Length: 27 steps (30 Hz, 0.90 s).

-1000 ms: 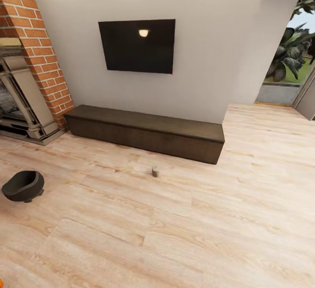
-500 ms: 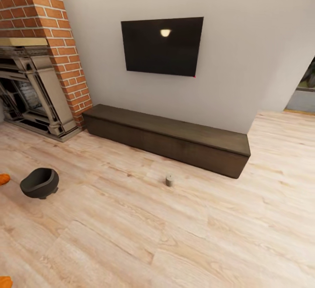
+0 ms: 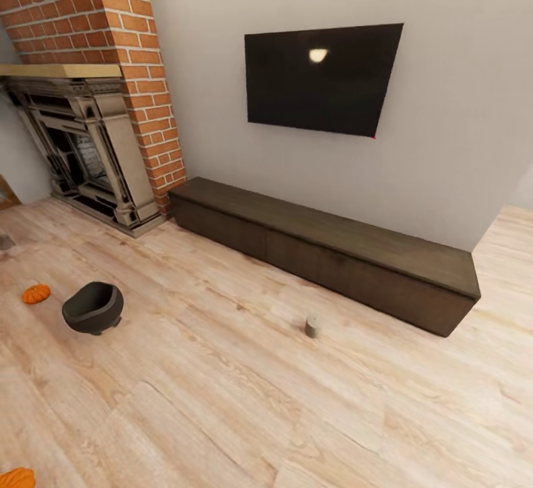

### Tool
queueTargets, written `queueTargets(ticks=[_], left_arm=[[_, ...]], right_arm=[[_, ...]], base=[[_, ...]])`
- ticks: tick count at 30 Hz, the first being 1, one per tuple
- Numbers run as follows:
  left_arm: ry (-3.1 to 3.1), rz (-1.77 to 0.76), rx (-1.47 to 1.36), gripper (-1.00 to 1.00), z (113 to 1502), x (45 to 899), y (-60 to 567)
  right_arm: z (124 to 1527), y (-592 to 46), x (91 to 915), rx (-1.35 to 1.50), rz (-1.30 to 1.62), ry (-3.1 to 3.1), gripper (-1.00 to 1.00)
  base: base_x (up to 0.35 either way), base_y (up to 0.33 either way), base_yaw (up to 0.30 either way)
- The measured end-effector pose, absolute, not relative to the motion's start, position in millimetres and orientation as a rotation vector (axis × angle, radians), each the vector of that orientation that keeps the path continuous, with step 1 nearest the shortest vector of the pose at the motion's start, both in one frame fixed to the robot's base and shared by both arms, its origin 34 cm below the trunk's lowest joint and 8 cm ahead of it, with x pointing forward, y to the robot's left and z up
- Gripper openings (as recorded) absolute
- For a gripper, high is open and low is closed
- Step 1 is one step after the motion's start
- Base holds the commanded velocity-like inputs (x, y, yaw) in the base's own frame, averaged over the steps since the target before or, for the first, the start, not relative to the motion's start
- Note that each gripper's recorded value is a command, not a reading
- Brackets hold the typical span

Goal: Place each of the two pumpkins and all three candles from the living room inside a cabinet in the living room (use any cabinet), then make sure every cabinet is closed, and position the cauldron so it is next to a table in the living room.

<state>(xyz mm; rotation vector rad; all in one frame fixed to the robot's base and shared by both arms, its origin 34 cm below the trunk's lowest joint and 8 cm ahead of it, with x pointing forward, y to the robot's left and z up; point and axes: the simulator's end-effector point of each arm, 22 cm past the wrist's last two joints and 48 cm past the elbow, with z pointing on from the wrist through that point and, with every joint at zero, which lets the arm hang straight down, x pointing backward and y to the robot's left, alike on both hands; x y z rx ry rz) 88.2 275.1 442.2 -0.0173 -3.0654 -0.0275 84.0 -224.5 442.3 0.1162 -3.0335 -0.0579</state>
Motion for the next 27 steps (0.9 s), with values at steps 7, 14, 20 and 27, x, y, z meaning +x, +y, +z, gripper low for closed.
queueTargets(ticks=[7, 14, 20, 27], left_arm=[[-3.066, -0.028, -0.017, 1.00, 442.2, 88.4, 275.1], [-3.079, -0.028, -0.016, 1.00, 442.9, 87.3, 275.1], [-3.078, -0.028, -0.016, 1.00, 443.1, 86.4, 275.1], [-3.078, -0.028, -0.016, 1.00, 443.1, 86.3, 275.1]], right_arm=[[442.4, -224.4, 83.5, 0.117, -0.058, -3.033, 1.00], [442.4, -224.1, 83.5, 0.116, -0.059, -3.032, 1.00], [442.4, -224.2, 83.7, 0.117, -0.059, -3.033, 1.00], [442.4, -224.3, 83.6, 0.117, -0.058, -3.033, 1.00]], base=[[0.330, 0.000, 0.248], [0.329, 0.000, 0.248], [0.329, 0.000, 0.248], [0.329, 0.000, 0.248]])
